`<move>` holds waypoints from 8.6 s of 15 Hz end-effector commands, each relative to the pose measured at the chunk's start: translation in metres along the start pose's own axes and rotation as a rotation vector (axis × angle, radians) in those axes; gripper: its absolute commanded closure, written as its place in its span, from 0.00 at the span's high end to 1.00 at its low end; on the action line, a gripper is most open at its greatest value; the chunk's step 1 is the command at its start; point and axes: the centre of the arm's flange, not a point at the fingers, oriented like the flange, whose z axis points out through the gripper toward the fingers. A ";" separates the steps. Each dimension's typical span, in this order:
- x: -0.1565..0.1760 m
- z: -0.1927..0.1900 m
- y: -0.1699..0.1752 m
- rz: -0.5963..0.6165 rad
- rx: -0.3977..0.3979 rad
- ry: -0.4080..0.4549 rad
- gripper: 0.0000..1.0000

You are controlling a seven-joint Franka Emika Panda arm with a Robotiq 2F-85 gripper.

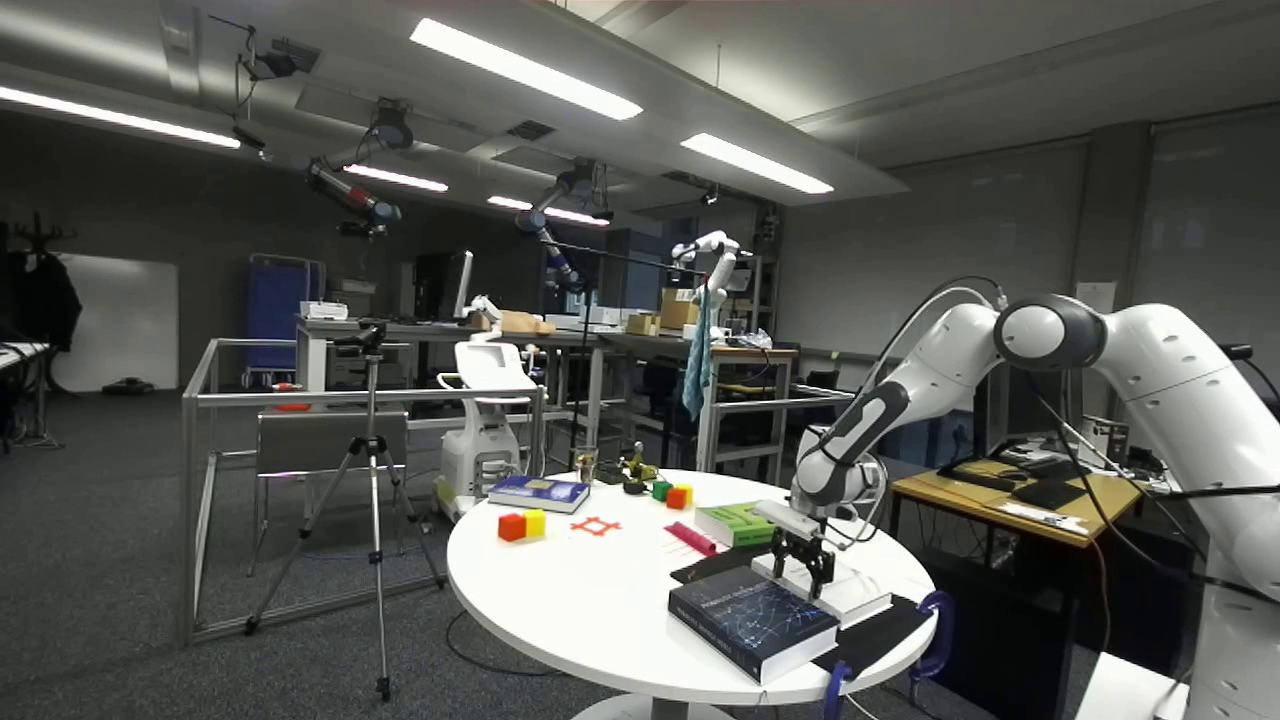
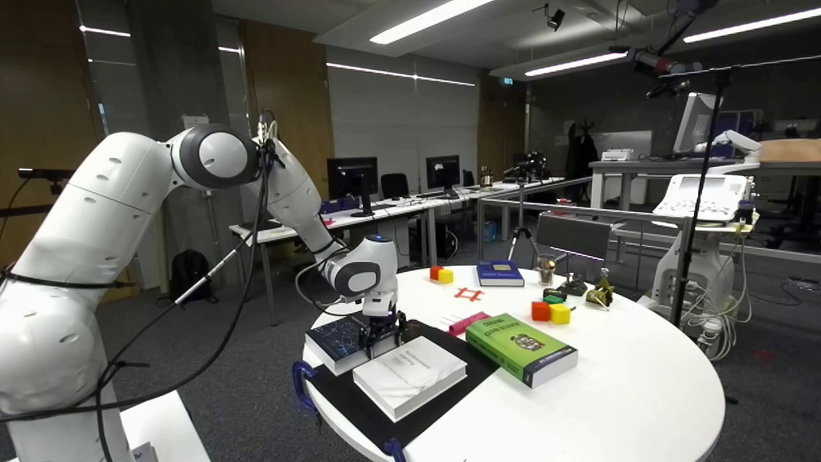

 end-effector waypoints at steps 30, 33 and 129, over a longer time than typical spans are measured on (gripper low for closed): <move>0.114 -0.041 0.004 -0.059 -0.037 -0.015 1.00; 0.091 -0.040 0.001 -0.085 -0.034 -0.022 1.00; 0.249 -0.007 0.006 0.306 0.014 -0.027 1.00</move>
